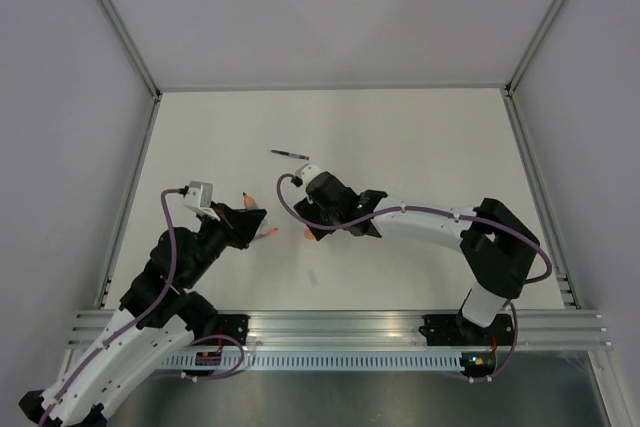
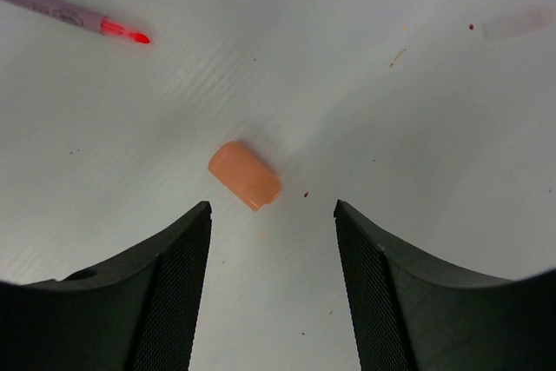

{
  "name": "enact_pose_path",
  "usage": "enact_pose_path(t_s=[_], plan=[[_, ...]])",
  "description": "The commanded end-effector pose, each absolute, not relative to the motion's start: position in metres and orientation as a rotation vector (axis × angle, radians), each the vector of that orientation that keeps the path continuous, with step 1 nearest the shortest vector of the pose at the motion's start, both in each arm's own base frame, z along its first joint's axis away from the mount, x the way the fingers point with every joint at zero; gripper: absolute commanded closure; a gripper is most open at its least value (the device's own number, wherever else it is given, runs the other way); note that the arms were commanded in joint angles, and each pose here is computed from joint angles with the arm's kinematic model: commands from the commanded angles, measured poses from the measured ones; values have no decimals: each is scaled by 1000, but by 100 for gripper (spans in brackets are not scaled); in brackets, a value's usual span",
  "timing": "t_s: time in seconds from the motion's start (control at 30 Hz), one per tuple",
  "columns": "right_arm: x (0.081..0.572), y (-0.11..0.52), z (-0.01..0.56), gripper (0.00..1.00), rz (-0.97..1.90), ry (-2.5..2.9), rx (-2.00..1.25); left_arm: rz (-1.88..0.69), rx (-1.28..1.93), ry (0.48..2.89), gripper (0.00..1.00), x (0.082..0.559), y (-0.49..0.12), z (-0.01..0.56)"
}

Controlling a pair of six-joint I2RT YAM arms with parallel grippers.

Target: Insert the pens into the pen caps

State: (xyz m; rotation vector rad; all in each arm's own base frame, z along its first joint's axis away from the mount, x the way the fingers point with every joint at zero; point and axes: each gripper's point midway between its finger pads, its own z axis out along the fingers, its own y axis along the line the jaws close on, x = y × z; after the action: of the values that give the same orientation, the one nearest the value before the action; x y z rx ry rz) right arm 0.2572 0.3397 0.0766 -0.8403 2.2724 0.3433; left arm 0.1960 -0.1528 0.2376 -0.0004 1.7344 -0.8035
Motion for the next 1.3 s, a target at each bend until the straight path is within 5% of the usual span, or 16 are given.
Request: enact_pose_path(t_s=[0.0,0.9,1.27], plan=[[259,355,87,35,402,2203,-1098,-848,-12,1707,98,183,-147,255],[251,353,1,35,355,2237,-1626,-953,37,1698,98,158,-150,262],[263,353,-6,50,344,2248,-1585,-963,42,1686,98,156,-150,265]])
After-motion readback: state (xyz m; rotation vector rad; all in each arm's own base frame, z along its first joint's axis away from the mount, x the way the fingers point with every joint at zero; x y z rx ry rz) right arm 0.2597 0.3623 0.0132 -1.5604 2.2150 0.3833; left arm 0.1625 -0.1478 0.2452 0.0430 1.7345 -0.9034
